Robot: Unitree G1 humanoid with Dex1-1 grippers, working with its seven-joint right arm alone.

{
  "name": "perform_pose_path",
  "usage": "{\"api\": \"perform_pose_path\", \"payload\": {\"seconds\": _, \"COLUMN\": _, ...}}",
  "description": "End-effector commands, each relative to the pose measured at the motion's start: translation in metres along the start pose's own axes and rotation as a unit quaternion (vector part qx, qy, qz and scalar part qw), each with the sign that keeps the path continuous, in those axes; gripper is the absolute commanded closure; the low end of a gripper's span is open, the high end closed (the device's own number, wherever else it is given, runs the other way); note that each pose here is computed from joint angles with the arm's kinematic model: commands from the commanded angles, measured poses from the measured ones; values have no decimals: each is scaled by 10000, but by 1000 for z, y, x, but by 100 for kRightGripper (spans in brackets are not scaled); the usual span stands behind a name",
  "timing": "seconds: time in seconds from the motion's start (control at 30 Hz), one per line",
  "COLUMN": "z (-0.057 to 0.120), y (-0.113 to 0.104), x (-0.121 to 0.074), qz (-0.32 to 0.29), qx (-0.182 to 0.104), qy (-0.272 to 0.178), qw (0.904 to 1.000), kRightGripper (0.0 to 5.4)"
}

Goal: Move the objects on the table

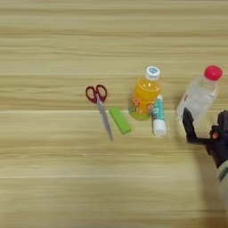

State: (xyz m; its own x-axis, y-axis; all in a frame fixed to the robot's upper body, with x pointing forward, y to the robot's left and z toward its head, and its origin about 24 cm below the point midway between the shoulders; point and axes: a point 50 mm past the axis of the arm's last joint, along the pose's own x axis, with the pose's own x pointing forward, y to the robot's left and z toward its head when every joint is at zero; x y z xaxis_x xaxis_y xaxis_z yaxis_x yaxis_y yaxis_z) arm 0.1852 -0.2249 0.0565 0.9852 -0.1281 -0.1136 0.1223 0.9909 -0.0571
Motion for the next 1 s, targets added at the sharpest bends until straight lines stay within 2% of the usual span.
{"api": "perform_pose_path", "payload": {"seconds": 0.03, "z": 20, "y": 5, "x": -8, "qz": 37, "qx": -174, "qy": -599, "qw": 9980, "kRightGripper": 2}}
{"api": "perform_pose_path", "payload": {"seconds": 0.23, "z": 9, "y": 14, "x": -26, "qz": 7, "qx": -55, "qy": -579, "qw": 9983, "kRightGripper": 2}}
{"api": "perform_pose_path", "payload": {"seconds": 0.53, "z": 2, "y": 33, "x": -36, "qz": 218, "qx": -180, "qy": -881, "qw": 9957, "kRightGripper": 2}}
{"api": "perform_pose_path", "payload": {"seconds": 1.0, "z": -15, "y": 55, "x": -50, "qz": 648, "qx": -78, "qy": -687, "qw": 9955, "kRightGripper": 2}}
